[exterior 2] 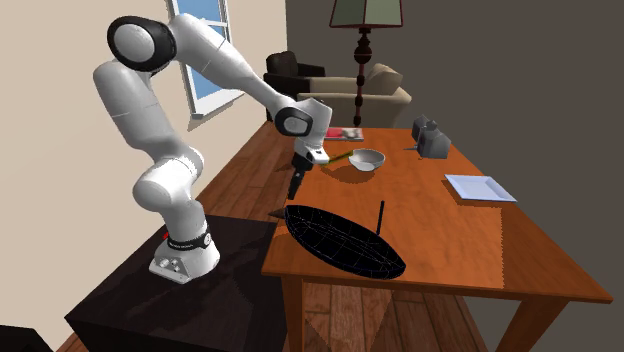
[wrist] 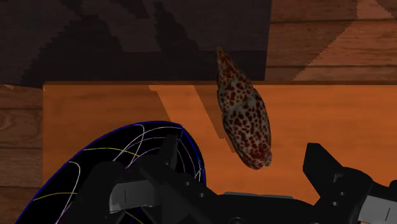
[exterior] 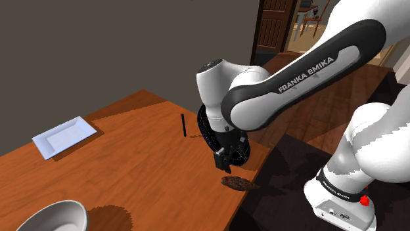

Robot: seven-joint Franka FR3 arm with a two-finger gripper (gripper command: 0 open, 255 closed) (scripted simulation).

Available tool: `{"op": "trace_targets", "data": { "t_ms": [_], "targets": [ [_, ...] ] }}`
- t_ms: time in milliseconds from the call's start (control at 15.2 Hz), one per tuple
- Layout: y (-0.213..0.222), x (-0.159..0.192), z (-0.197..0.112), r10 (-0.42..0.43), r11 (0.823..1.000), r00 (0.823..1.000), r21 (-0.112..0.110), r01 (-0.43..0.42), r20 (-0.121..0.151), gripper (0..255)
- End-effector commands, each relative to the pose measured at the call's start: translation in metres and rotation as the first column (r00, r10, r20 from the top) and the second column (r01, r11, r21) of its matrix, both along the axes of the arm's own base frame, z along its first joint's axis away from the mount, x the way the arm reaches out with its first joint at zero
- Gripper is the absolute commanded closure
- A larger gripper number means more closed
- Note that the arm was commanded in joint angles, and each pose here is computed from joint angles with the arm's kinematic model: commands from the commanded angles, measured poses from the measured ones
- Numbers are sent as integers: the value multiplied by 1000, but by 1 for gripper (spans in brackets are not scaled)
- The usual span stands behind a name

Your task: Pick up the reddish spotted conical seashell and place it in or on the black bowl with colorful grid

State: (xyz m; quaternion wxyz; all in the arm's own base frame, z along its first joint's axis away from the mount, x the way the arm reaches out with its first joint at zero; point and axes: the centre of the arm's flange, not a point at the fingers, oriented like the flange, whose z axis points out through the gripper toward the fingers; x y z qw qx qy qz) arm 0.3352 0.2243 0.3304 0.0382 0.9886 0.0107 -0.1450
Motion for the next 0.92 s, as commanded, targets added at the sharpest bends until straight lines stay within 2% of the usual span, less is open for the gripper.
{"op": "trace_targets", "data": {
  "t_ms": [0,462,858],
  "targets": [
    [13,-2,-20,2,1000,1000,-16,-2,-18,0],
    [10,-13,-55,2,1000,1000,-16,-2,-18,0],
    [9,-14,-58,2,1000,1000,-16,-2,-18,0]
  ]
}}
